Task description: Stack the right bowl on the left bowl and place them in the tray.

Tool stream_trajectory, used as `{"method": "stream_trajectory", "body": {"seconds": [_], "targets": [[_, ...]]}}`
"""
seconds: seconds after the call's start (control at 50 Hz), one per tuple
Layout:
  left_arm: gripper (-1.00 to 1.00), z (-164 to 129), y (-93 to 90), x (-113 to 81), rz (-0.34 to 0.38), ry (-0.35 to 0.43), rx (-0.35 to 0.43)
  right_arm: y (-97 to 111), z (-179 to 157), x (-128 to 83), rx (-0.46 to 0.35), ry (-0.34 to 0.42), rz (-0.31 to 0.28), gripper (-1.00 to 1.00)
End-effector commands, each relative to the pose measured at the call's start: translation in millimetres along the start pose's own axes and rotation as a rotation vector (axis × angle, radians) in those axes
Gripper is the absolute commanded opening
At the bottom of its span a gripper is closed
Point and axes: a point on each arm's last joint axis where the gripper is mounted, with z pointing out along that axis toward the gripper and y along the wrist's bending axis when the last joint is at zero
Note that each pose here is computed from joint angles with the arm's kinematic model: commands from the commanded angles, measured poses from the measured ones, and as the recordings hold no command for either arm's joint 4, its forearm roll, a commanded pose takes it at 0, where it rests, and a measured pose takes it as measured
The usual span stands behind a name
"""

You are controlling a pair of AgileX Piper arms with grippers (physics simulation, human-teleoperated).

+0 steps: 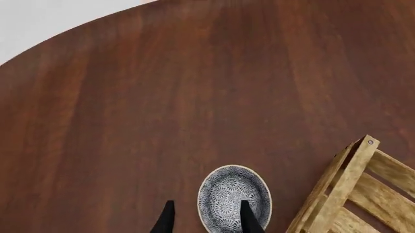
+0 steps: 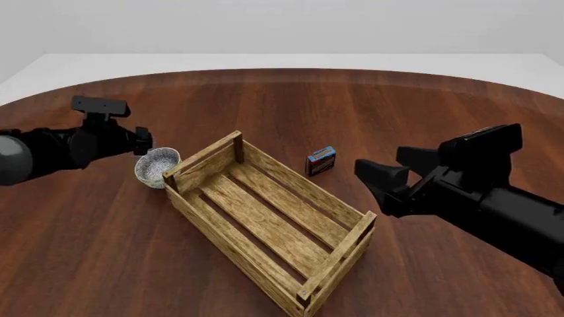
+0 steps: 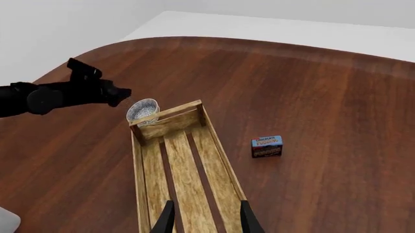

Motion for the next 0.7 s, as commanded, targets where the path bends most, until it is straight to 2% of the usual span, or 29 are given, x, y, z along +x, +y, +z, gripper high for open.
{"method": "stream_trajectory", "body": {"seconds": [0.02,0.5,0.64,0.7], "targets": [[1.0,1.7,5.2,1.9,0.084,-0.005,-0.013,-0.5,0.4,0.1,0.002,0.001,0.0,1.0],[1.0,2.4,3.8,1.7,0.084,-0.004,-0.01,-0.7,0.4,0.0,0.003,0.0,0.0,1.0],[1.0,8.2,12.6,-2.1,0.09,0.032,-0.02,-0.9,1.0,0.1,0.004,0.001,0.001,1.0],[1.0,12.2,3.6,-8.5,0.084,0.066,0.007,-1.0,1.4,0.3,0.005,0.001,0.002,1.0]]}}
